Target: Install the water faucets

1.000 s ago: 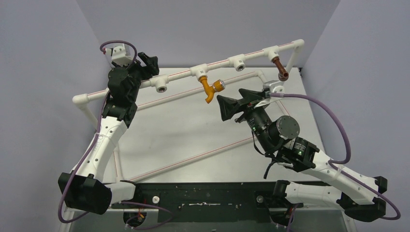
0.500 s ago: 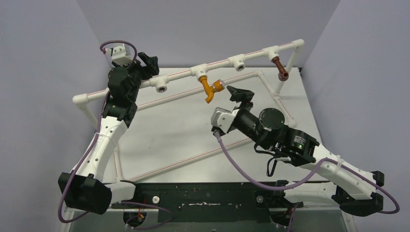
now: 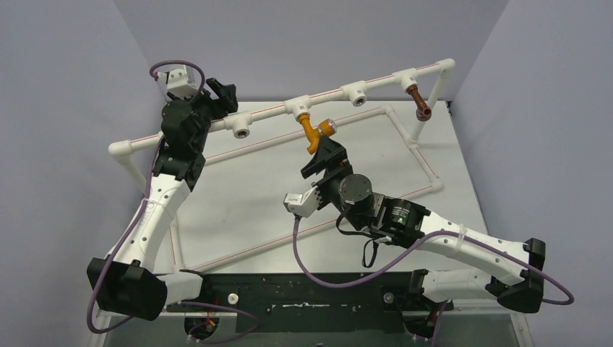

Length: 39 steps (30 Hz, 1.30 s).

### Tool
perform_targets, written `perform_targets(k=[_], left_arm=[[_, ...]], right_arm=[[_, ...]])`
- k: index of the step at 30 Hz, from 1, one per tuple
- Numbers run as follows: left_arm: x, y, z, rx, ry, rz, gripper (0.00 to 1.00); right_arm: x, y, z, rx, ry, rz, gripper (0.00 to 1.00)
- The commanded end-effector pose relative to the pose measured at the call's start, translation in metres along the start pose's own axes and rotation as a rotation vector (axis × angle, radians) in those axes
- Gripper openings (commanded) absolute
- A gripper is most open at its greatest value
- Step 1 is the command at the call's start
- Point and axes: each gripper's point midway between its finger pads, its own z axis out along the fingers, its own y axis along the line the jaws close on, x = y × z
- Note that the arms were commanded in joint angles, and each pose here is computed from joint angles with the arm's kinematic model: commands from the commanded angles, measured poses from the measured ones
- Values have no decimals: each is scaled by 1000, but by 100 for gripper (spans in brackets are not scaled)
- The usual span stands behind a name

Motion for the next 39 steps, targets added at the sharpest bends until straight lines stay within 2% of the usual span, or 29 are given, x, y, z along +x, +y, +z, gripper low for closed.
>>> perform_targets(k=[1,10,16,19,22,23,24,25,26,30,39], left_arm=[[246,55,-85,-96,881,132,74],[246,54,-85,-94,880,131,74],[245,54,-84,-93,879,132,74],[246,54,-85,-94,881,131,74],[245,54,-84,-93,878,131,74],[245,54,-84,-94,878,131,74],[245,54,-84,-94,879,132,74],[246,54,-84,-95,879,132,74],[246,54,-84,-96,880,132,74],[246,55,-85,-97,880,133,74],[245,54,-84,-97,879,133,74]], right_arm=[[9,-33,-1,143,92,-54,84],[11,-34,25,181,157,-87,80],[11,-31,35,182,165,-66,68],[12,-32,38,189,170,-42,55],[11,-31,40,195,165,-21,37],[10,-32,40,202,161,-7,27],[9,-33,41,209,155,14,13],[8,-34,41,218,148,50,4],[9,-35,42,227,145,104,0],[10,-40,41,275,124,288,0],[-9,-49,43,385,-69,956,0]])
